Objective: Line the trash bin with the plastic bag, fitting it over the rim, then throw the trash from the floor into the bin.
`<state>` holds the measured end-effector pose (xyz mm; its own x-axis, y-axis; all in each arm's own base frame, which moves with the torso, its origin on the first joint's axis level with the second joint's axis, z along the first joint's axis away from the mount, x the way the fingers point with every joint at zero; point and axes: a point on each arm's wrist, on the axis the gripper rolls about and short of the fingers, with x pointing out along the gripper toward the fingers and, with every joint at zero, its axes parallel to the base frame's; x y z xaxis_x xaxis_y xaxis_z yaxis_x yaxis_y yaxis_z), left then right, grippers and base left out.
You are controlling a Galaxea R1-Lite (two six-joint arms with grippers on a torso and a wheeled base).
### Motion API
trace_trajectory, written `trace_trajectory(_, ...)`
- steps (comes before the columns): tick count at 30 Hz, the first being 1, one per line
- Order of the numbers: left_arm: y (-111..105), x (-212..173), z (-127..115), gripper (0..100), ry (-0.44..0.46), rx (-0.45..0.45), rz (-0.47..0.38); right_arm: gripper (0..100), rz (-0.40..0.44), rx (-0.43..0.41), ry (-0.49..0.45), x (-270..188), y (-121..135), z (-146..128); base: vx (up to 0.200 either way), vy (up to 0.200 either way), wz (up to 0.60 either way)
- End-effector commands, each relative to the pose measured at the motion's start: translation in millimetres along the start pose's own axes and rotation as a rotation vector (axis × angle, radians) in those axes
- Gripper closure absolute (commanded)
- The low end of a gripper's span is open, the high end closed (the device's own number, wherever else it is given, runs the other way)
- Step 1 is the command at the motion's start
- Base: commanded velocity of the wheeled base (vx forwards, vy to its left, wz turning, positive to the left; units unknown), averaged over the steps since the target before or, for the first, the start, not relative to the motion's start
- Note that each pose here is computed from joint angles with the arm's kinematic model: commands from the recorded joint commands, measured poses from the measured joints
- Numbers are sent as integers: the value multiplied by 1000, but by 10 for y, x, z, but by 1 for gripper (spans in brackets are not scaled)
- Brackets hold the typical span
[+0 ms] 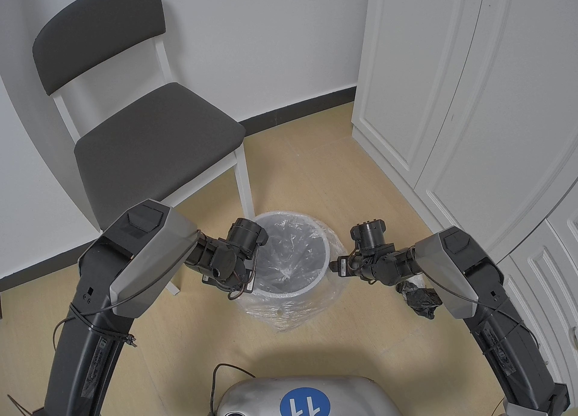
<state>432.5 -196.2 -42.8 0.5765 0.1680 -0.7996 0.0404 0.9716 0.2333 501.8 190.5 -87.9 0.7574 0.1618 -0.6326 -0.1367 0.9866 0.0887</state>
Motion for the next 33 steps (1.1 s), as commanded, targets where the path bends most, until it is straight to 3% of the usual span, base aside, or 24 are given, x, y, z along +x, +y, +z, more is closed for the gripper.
trace_trajectory(1,61,-240,65,100,-25,-50,-8,0,7,33,-18,-192,18,183,0,0,0)
trace_trajectory(9,134,-646,108,100,-124,-83,-43,0,7,61,0,-575,-63,312,0,0,0)
trace_trajectory(13,188,-791,101,100,-142,-87,-51,0,11,72,-33,-805,-89,392,0,0,0)
trace_trajectory(17,222,-1009,19,100,-165,-82,-71,0,14,72,-53,-1117,-112,450,0,0,0)
trace_trajectory(22,201,-1357,-112,100,-266,-83,-129,0,6,63,-55,-1583,-155,446,0,0,0)
trace_trajectory(32,252,-1993,-429,100,-381,-76,-236,0,6,41,-138,-2441,-235,38,0,0,0)
trace_trajectory(33,257,-2036,-458,0,-396,-77,-248,0,6,42,-149,-2503,-258,0,0,0,0)
